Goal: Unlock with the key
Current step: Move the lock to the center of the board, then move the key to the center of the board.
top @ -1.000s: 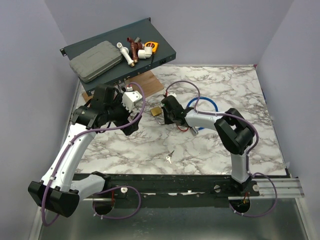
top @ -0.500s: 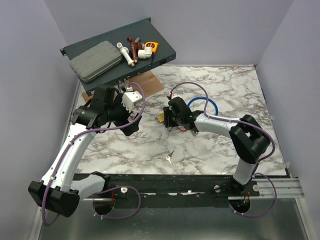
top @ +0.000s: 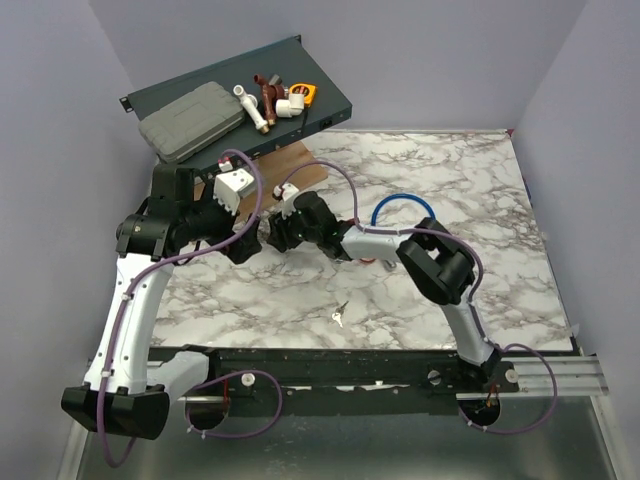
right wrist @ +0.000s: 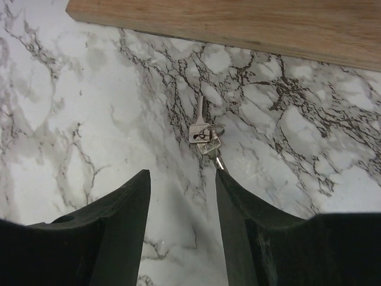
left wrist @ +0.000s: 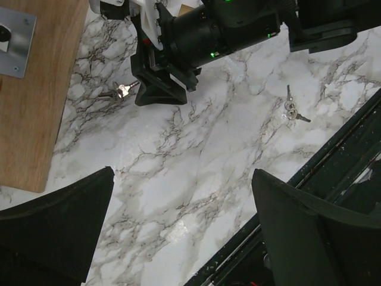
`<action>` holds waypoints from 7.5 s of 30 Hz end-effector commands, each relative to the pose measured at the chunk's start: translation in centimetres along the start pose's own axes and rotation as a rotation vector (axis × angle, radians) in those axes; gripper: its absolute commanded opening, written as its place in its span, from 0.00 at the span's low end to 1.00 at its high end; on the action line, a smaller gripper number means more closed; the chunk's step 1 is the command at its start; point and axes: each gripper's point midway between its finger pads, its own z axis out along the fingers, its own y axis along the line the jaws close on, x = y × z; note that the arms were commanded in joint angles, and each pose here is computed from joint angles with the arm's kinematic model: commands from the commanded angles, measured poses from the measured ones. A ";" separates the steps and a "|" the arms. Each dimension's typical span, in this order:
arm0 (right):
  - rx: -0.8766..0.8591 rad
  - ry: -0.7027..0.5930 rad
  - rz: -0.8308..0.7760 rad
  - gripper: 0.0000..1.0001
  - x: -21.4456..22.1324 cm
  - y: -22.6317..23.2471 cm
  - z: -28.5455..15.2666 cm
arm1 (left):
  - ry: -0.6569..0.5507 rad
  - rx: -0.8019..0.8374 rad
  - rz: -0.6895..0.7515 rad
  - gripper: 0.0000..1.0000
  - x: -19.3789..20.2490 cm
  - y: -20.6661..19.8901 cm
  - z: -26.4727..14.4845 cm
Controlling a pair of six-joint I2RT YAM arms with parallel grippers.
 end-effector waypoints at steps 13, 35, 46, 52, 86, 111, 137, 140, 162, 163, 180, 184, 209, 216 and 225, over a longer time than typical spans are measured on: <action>0.087 0.010 -0.175 0.52 2.1 -0.6 6.0 | -0.034 0.017 0.016 0.99 0.6 -1.9 -2.5; 0.210 0.164 -0.128 0.01 8.3 -0.9 -4.0 | -0.018 0.025 0.009 0.99 0.4 -1.0 -1.4; 0.165 0.247 -0.024 0.09 11.6 0.7 -11.2 | 0.004 0.094 0.006 0.98 0.7 -1.5 -0.3; 0.180 0.219 0.003 0.23 9.1 1.1 -12.0 | 0.045 0.129 0.036 0.98 1.4 -2.2 1.1; 1.273 0.200 0.906 0.60 16.0 -19.3 -34.7 | 0.272 0.312 0.206 0.99 3.3 -4.9 9.7; 1.022 0.311 0.944 0.01 17.7 -16.6 -31.5 | 0.352 0.298 0.234 0.98 4.8 -4.6 11.1; 0.963 0.374 0.860 0.46 15.6 -14.5 -32.5 | 0.314 0.322 0.243 0.98 2.8 -5.1 10.2; 1.002 0.378 0.861 0.44 16.4 -15.4 -32.1 | 0.309 0.318 0.245 0.98 2.9 -5.1 10.1; 1.051 0.378 0.877 0.06 19.4 -16.7 -30.8 | 0.305 0.313 0.243 0.99 3.2 -5.3 9.8; 1.039 0.375 0.879 0.03 19.4 -16.5 -30.8 | 0.304 0.313 0.245 0.98 3.2 -5.3 9.8; 0.544 0.108 0.697 0.01 8.3 -10.5 -30.8 | 0.314 0.351 0.321 0.99 1.2 -5.7 9.8; 0.707 0.189 0.722 0.10 11.3 -12.3 -31.8 | 0.338 0.335 0.369 0.99 0.6 -5.4 9.3; 0.733 0.362 0.651 0.39 16.3 -13.1 -25.7 | 0.342 0.315 0.334 0.99 2.4 -5.5 9.5; 0.829 0.452 0.571 0.31 18.4 -12.0 -26.4 | 0.342 0.314 0.329 0.98 2.6 -5.6 9.4; 0.846 0.425 0.559 0.07 17.7 -11.8 -27.3 | 0.339 0.314 0.325 0.98 2.6 -5.7 9.4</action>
